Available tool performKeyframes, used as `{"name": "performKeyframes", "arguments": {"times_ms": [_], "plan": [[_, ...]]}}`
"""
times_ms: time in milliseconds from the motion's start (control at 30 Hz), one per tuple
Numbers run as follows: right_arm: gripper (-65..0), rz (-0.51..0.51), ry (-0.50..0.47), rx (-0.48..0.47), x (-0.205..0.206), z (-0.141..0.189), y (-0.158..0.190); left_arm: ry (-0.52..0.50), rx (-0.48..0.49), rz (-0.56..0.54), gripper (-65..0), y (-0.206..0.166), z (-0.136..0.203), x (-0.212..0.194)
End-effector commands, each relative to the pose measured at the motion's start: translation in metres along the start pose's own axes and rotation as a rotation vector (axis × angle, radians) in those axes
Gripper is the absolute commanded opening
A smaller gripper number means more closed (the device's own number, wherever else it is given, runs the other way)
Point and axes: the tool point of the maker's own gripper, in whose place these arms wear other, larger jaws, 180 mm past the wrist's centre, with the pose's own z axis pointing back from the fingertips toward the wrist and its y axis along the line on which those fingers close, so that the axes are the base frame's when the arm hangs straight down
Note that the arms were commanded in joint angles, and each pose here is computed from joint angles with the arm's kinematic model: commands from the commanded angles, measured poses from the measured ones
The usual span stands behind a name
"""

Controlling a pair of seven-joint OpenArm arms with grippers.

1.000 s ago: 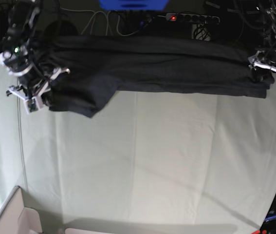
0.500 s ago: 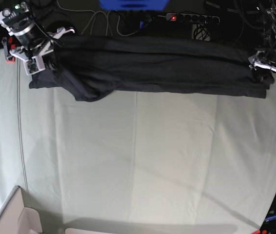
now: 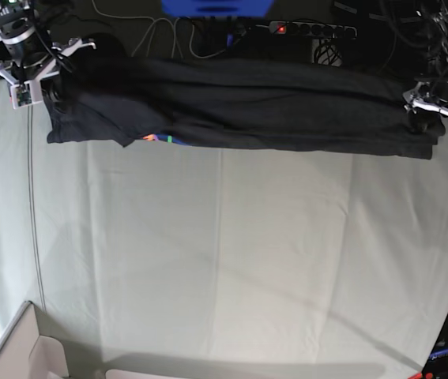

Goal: Layout the t-shirt on the table in an organized manner, then fold the t-shirt properly
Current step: 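Grasp the sleeve end with the right gripper and tuck it onto the fold, then hold the folded strip's ends with both grippers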

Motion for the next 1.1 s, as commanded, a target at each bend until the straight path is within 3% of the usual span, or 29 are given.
{"name": "performKeyframes", "arguments": {"times_ms": [0,300,633,833,933,1067], "plan": [[-65.0,0.001,-0.030,-0.002,0.007,0.003,-0.002,-0.044,0.003,-0.012,-18.8,0.004,0.002,0.016],[-65.0,-0.094,0.024,0.031,-0.022,-0.027,0.001,-0.043,0.004,-0.013,-18.7,0.005,0.002,0.016],[-65.0,-0.106,0.051,0.043,-0.033,-0.042,-0.006,-0.042,0.009,-0.025,-17.9,0.009,0.003,0.019],[-49.9,-0.105,0.052,0.047,-0.033,-0.042,-0.004,-0.040,0.010,-0.029,-4.0,0.010,0.003,0.018],[-44.8,-0.105,0.051,0.049,-0.032,-0.042,-0.004,-0.040,0.003,-0.028,-3.1,0.007,0.002,0.018],[-44.7,-0.102,0.049,0.048,-0.031,-0.042,-0.004,-0.045,-0.001,-0.024,-3.1,0.004,0.001,0.018]]}}
